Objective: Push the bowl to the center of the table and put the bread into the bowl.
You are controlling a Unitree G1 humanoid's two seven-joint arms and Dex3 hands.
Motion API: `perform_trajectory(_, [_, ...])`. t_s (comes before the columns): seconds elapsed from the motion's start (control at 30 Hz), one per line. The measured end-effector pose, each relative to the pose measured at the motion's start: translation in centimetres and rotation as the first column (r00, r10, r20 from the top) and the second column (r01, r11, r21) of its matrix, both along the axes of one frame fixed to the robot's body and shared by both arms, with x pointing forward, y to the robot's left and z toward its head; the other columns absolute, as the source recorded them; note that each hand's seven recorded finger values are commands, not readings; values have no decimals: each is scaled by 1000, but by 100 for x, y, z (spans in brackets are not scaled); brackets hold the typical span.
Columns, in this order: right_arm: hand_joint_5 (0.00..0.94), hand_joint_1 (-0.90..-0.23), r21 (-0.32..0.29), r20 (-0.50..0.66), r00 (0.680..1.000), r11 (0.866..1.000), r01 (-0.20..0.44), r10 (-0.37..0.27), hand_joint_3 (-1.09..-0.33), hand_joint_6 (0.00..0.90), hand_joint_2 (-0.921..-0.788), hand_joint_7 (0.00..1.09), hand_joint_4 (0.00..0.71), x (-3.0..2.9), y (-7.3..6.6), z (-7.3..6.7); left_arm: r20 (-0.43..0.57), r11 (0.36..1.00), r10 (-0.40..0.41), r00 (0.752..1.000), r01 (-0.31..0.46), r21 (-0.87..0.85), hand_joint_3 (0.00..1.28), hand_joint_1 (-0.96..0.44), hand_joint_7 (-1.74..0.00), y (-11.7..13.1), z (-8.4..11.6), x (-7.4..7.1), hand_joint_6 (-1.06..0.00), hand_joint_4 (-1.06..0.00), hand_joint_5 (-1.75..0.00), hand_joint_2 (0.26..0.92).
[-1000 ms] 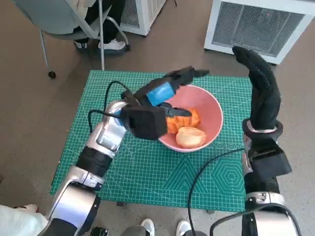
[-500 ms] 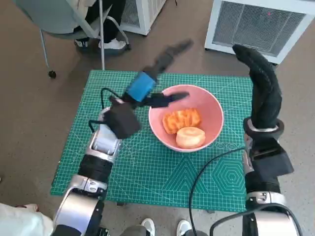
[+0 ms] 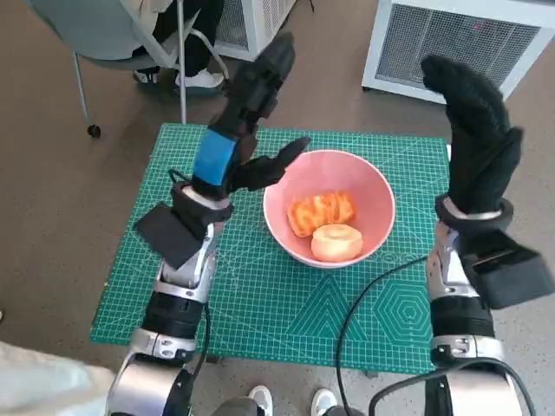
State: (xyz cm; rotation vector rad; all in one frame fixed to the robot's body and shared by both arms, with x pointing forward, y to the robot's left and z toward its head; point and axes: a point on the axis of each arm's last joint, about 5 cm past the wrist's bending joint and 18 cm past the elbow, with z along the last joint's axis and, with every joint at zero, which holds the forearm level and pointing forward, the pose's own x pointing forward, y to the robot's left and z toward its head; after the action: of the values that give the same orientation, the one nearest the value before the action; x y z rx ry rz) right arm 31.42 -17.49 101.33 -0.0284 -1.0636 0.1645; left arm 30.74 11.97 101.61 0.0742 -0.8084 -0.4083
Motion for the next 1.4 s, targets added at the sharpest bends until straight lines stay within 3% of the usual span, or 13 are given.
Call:
perform_trajectory(0.23, [7,-579,0,0,999,999,-33,33,-774,250,-921,288,380,-1,22,68,31,999,-29,999,30,-35,499,-503,-523,23,43,-38,1,-178,0,921])
perform_trajectory(0.8, [7,-594,-31,13,999,998,-46,46,-773,270,-921,299,388,-17,48,181,32,994,-72,997,74,-75,533,-512,-523,71,5,-112,1,-130,0,921])
perform_trajectory(1.4, [3,-604,-40,12,998,998,-58,59,-773,263,-921,301,385,-24,99,185,60,993,-64,996,70,-100,528,-540,-517,121,32,-160,1,-132,-2,921])
